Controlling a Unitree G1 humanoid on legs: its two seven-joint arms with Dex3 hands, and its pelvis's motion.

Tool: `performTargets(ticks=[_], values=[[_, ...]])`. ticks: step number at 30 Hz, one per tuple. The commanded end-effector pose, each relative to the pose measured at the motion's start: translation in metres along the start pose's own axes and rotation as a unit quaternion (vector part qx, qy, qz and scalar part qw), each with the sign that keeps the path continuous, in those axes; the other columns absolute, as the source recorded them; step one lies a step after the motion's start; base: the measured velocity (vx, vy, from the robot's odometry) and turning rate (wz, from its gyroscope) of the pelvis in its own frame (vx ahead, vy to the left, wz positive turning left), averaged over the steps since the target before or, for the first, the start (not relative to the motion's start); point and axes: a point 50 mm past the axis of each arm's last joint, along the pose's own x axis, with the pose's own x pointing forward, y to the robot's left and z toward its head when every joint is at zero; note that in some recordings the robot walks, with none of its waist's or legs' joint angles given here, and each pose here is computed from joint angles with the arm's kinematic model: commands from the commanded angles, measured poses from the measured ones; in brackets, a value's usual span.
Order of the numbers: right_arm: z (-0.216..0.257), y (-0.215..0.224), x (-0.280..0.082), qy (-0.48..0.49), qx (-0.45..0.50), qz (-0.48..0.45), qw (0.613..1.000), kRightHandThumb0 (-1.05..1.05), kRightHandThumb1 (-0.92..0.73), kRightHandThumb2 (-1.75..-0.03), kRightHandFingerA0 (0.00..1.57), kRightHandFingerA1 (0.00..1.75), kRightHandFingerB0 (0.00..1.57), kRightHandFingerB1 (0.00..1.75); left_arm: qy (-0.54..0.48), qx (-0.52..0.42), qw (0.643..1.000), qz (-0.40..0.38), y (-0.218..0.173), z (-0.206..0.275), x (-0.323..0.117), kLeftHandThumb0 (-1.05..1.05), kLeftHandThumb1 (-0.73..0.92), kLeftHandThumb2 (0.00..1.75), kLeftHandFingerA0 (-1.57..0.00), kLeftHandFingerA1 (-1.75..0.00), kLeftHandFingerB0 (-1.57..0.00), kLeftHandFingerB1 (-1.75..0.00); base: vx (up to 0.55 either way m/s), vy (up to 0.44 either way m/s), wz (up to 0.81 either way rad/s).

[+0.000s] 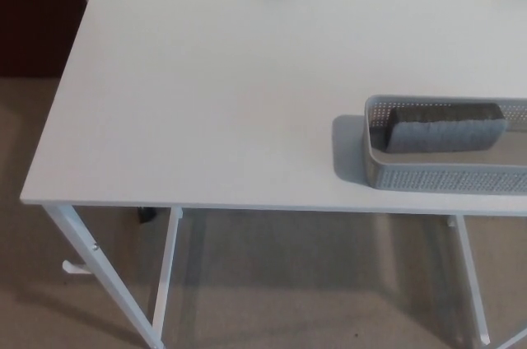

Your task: The robot walks towards a desk on which an eraser is kept on the left hand side and a container is kept on the right hand side. The robot picks up the eraser using its left hand and places it in the container.

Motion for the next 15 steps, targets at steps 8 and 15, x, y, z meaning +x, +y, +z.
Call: performTargets(ticks=[8,15], values=[[0.0046,-0.0083,0.0009,-0.014,-0.004,-0.013,1.0,-0.2,-0.54,-0.56,0.69,0.48,0.64,0.47,-0.024,0.031,0.999,0.024,0.0093,0.0098,-0.0005,-0.38,0.52,1.07,0.0,-0.52,0.0,-0.51,0.0,0.0,0.0],[0.0006,-0.0074,-0.0001,-0.008,0.002,-0.011,1.0,-0.2,-0.55,-0.56,0.68,0.47,0.64,0.46,-0.029,0.016,0.999,0.014,0.0085,0.0074,-0.0013,-0.37,0.54,1.08,0.0,-0.51,0.0,-0.51,0.0,0.0,0.0]])
